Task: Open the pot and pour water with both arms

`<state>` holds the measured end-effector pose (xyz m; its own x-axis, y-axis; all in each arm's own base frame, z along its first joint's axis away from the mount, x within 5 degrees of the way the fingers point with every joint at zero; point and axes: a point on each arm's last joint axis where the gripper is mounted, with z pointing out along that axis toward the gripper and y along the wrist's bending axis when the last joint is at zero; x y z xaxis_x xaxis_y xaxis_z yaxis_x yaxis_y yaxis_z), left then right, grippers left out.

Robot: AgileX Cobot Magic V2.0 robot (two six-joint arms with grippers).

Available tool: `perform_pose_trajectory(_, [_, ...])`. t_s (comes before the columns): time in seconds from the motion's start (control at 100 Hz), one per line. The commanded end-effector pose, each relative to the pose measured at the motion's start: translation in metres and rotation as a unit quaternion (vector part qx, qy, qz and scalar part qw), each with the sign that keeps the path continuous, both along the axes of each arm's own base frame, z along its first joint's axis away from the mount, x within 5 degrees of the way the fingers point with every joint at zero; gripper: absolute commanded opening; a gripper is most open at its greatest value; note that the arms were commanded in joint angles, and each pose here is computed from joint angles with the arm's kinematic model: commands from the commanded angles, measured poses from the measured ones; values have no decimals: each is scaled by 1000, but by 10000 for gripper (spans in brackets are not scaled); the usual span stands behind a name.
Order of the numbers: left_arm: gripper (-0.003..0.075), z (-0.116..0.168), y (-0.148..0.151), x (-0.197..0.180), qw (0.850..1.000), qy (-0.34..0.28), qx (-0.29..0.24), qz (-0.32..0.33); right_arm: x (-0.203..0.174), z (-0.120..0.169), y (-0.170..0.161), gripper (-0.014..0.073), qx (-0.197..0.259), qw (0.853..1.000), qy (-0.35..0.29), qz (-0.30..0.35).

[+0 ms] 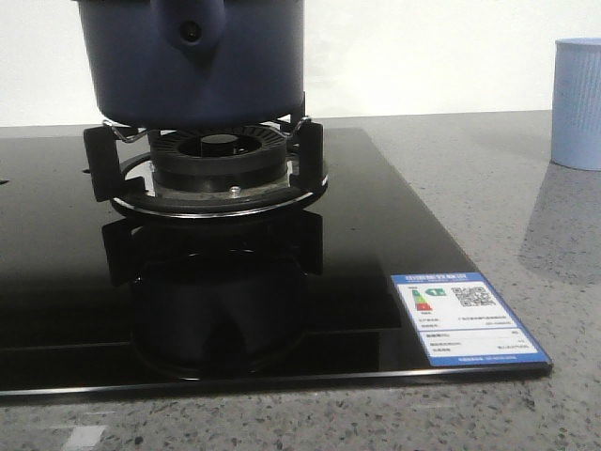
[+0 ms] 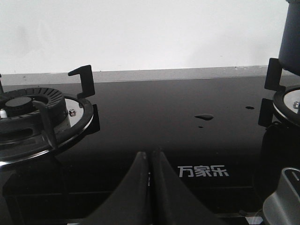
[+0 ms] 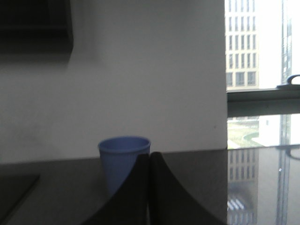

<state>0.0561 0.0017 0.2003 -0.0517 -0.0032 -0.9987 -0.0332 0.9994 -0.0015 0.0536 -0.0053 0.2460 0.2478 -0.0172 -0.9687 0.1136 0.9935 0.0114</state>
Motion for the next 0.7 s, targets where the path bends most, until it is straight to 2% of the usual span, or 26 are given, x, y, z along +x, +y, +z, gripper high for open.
perform_pose_trajectory(0.0, [-20, 5, 0, -2, 999, -46, -4, 3, 2, 4, 3, -71, -41, 999, 19, 28])
perform_pose_trajectory(0.1, [-20, 5, 0, -2, 999, -46, -4, 3, 2, -7, 7, -71, -46, 995, 59, 60])
perform_pose_trajectory(0.32, [-20, 5, 0, -2, 999, -46, -4, 3, 2, -42, 7, -71, -45, 994, 76, 61])
perform_pose_trajectory(0.36, [-20, 5, 0, -2, 999, -46, -4, 3, 2, -45, 7, -71, -44, 992, 96, 62])
perform_pose_trajectory(0.69, [-20, 5, 0, -2, 999, -46, -4, 3, 2, -48, 5, -71, -46, 991, 115, 47])
